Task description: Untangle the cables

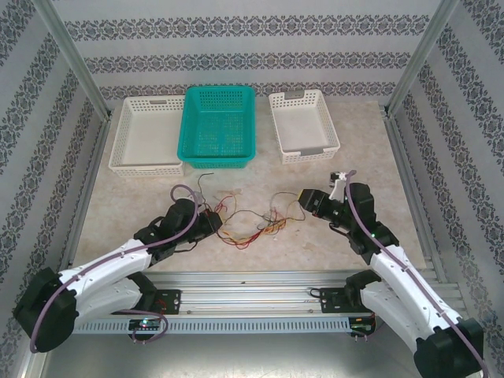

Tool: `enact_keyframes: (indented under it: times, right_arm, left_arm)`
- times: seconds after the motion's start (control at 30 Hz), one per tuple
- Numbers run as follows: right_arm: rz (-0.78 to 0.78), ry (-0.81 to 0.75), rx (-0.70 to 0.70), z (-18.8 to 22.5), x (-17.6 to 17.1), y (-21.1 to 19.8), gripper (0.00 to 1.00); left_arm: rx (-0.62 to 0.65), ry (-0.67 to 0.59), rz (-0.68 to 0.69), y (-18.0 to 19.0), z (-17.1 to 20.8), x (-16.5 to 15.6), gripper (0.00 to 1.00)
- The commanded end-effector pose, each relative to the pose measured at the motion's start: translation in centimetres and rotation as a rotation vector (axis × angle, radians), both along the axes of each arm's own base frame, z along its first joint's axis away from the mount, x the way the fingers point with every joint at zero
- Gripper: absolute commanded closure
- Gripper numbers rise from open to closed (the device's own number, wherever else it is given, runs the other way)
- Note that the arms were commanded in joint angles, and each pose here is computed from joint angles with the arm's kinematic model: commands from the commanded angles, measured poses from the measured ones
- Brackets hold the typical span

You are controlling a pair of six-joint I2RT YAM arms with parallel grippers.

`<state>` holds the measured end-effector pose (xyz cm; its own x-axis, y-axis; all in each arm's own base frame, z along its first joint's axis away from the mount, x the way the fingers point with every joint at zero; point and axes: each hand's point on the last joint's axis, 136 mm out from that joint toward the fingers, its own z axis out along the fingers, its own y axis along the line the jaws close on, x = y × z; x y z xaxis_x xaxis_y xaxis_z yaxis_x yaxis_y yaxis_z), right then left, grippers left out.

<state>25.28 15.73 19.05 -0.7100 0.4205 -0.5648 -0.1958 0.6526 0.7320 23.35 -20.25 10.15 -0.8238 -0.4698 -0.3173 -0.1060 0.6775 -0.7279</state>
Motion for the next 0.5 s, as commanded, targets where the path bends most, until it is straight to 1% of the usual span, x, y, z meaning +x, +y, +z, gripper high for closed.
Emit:
enact_keyframes:
  times: [0.0,0.07,0.13,0.23,0.3,0.47]
  right_arm:
    - [0.047,-0.151,0.029,2.9,-0.6,1.6,0.47]
    - [0.045,-0.104,0.051,2.1,-1.0,2.0,0.44]
    - [0.053,-0.022,0.050,0.1,-1.4,2.8,0.43]
    - [0.051,0.117,0.062,-3.3,-2.4,4.5,0.43]
    - [0.033,0.176,0.035,-5.2,-3.1,5.2,0.45]
    - [0.022,0.172,-0.074,-7.4,-4.3,6.3,0.47]
  left_arm:
    - [-0.035,-0.044,-0.032,-0.9,1.4,0.6,1.00]
    - [-0.040,-0.066,-0.041,-1.4,2.2,0.9,1.00]
    - [-0.035,-0.089,-0.048,-1.9,3.0,1.2,1.00]
    - [-0.027,-0.113,-0.025,-2.1,3.5,1.5,1.00]
    - [-0.039,-0.118,0.010,-2.1,3.6,1.6,1.00]
    - [-0.081,-0.129,0.110,-1.4,4.2,2.1,1.00]
